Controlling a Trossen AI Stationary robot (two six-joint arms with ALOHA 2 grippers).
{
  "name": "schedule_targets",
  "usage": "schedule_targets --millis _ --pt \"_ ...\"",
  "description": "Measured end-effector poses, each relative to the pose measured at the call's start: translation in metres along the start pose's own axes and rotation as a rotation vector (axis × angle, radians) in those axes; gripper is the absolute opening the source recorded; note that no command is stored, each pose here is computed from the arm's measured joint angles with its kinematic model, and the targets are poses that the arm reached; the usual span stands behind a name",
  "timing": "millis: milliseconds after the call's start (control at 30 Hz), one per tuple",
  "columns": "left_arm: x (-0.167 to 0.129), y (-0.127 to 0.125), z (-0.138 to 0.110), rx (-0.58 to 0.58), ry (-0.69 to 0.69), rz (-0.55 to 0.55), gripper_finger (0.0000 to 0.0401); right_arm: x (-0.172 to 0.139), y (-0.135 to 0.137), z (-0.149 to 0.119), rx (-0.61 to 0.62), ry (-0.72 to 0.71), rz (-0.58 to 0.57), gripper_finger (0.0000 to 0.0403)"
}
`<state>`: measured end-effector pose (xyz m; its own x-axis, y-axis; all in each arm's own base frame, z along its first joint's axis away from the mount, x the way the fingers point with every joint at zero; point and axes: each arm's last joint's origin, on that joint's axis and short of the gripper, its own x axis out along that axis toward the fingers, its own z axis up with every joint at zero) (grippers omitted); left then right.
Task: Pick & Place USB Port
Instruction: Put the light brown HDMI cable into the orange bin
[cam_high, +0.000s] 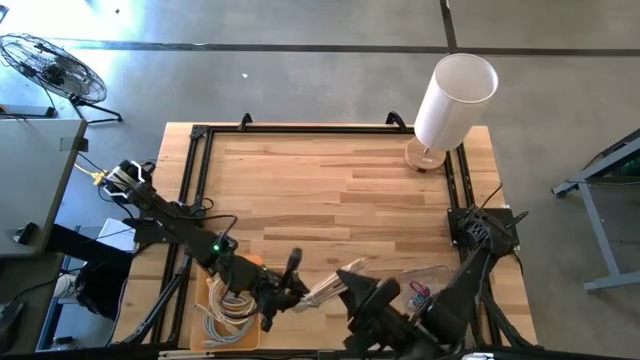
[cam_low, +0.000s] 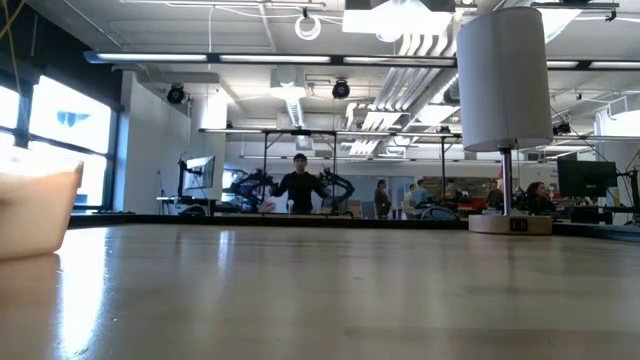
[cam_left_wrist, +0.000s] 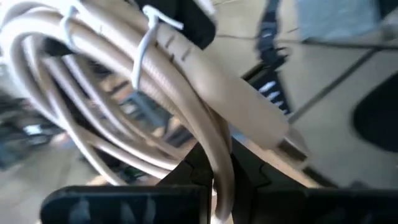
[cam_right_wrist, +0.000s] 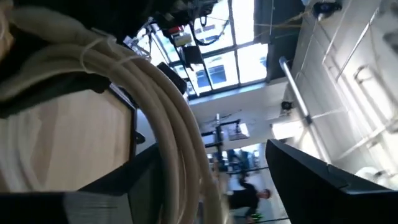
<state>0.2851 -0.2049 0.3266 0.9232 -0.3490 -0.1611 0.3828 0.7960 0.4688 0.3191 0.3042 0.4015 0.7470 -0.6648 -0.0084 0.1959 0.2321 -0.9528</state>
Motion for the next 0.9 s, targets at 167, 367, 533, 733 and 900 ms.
schedule_targets --millis 167,367,533,733,900 --pt "-0.032 0.0 0.015 0.085 0.106 0.131 0.0018 -0.014 -0.035 -0.015 0.199 -0.014 -0.006 0.0256" --pt "-0.077 -0.013 0.026 0.143 0.255 0.267 0.0017 -0.033 -0.071 -0.042 0.405 -0.05 0.004 0.0256" --pt "-0.098 -0.031 0.025 0.14 0.322 0.28 0.0017 -0.045 -0.081 -0.06 0.55 -0.098 0.063 0.0256" --pt "-0.111 -0.051 0.022 0.08 0.338 0.173 0.0017 -0.048 -0.07 -0.071 0.586 -0.12 0.216 0.0256" --pt "-0.119 -0.062 0.013 0.052 0.41 0.132 0.0017 -0.04 -0.065 -0.082 0.63 -0.062 0.35 0.0256"
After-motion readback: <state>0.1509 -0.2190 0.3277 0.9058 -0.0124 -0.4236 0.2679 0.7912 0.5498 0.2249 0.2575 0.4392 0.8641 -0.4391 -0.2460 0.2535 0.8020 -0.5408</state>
